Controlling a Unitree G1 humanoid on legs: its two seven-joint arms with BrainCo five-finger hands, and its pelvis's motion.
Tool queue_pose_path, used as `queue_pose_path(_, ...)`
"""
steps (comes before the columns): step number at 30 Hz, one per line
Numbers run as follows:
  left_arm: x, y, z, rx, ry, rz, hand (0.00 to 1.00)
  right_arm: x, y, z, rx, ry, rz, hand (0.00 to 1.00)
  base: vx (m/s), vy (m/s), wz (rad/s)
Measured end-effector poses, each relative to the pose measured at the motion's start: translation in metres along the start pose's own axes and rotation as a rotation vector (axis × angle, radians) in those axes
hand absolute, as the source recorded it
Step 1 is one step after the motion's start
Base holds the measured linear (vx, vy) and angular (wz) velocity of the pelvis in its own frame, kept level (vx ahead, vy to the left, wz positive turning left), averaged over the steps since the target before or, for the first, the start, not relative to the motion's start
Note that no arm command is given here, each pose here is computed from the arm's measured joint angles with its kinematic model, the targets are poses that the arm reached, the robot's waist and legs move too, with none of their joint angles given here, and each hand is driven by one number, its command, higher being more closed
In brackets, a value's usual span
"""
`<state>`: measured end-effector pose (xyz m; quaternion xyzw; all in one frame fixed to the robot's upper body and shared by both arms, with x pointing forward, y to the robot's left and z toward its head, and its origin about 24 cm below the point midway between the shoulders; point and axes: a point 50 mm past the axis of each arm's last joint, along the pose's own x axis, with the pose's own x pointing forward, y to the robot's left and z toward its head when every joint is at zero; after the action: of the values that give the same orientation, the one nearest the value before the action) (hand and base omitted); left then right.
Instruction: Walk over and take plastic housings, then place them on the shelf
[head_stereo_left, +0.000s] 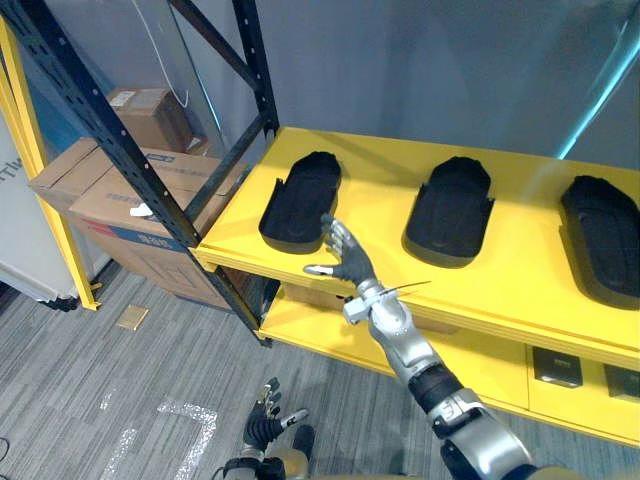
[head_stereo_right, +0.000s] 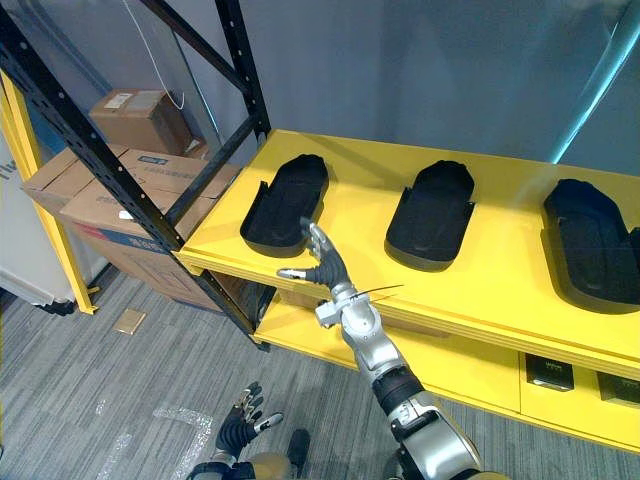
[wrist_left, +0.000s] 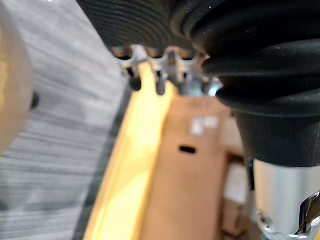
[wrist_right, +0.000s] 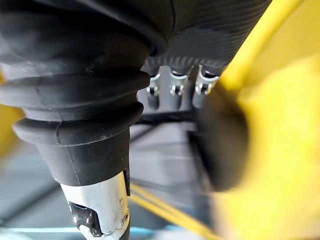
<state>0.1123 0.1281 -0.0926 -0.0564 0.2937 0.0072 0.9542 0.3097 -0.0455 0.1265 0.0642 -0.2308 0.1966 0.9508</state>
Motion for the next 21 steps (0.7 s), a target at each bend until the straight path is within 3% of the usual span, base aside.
queue_pose_path(5, 0.001, -0.003, 0.001, 0.001, -0.004, -0.009, 0.0, 0.006, 0.007, 0.03, 0.031, -0.146, 0.059, 0.0, -0.01, -0.012, -0.01)
queue_pose_path(6, 0.002, -0.003, 0.002, 0.002, -0.006, -0.007, 0.0, 0.006, 0.01, 0.031, 0.037, -0.138, 0.095, 1.0, -0.03, -0.024, -0.01)
queue_pose_path(15, 0.001, -0.003, 0.001, 0.003, -0.001, 0.018, 0.0, -0.005, 0.071, 0.016, 0.127, 0.031, 0.503, 1.0, -0.01, -0.006, 0.0)
queue_pose_path(21, 0.0, -0.002, -0.008, 0.006, 0.036, 0.027, 0.0, -0.012, 0.083, -0.007, 0.122, 0.146, 0.541, 1.0, -0.01, -0.005, 0.02)
